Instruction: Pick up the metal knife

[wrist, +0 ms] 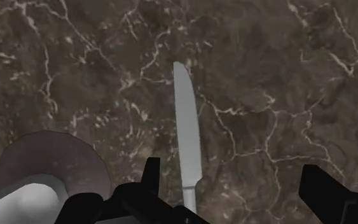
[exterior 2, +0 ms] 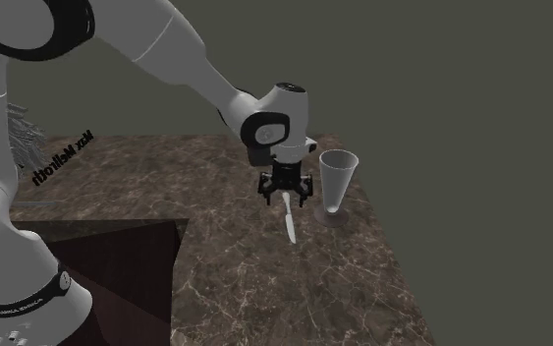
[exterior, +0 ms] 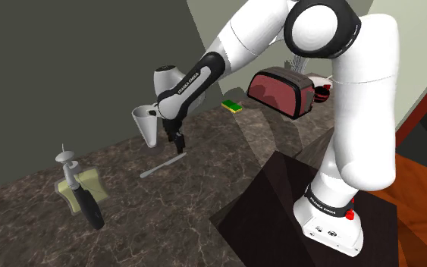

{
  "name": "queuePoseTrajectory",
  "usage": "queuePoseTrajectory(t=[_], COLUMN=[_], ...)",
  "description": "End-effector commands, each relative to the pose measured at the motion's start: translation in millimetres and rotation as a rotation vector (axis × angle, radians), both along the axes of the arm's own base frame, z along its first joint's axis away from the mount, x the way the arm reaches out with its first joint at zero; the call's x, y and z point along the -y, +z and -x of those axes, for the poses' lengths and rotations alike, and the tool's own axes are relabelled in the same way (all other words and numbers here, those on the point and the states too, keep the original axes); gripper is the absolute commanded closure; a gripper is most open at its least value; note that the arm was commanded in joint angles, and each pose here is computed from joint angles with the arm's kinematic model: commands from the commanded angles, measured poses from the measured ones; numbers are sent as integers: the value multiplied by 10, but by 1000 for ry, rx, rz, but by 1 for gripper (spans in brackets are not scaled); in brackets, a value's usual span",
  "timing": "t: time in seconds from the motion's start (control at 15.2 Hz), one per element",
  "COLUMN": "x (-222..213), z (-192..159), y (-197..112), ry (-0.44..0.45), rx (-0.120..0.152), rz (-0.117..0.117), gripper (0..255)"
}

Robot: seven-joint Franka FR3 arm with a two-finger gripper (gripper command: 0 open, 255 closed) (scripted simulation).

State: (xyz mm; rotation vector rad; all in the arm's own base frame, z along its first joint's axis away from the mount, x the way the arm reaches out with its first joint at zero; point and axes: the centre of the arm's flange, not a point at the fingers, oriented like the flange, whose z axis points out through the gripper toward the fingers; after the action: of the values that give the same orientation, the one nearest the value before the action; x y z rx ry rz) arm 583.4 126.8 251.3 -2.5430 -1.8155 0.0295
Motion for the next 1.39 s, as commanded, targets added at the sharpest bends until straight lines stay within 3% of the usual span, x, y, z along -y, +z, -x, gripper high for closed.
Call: queuePoseTrajectory(t=[0.0, 0.2, 0.79, 0.86, 1.32], x=[-159, -367, -367, -368, -368], z=[-129, -258, -257, -252, -252], y=[-162, -393, -793, -796, -798], ry=[63, 141, 141, 141, 141], rx=[3, 5, 5, 5, 6], rz=[-5, -11, -11, -11, -11], gripper=[0, 0, 0, 255, 255])
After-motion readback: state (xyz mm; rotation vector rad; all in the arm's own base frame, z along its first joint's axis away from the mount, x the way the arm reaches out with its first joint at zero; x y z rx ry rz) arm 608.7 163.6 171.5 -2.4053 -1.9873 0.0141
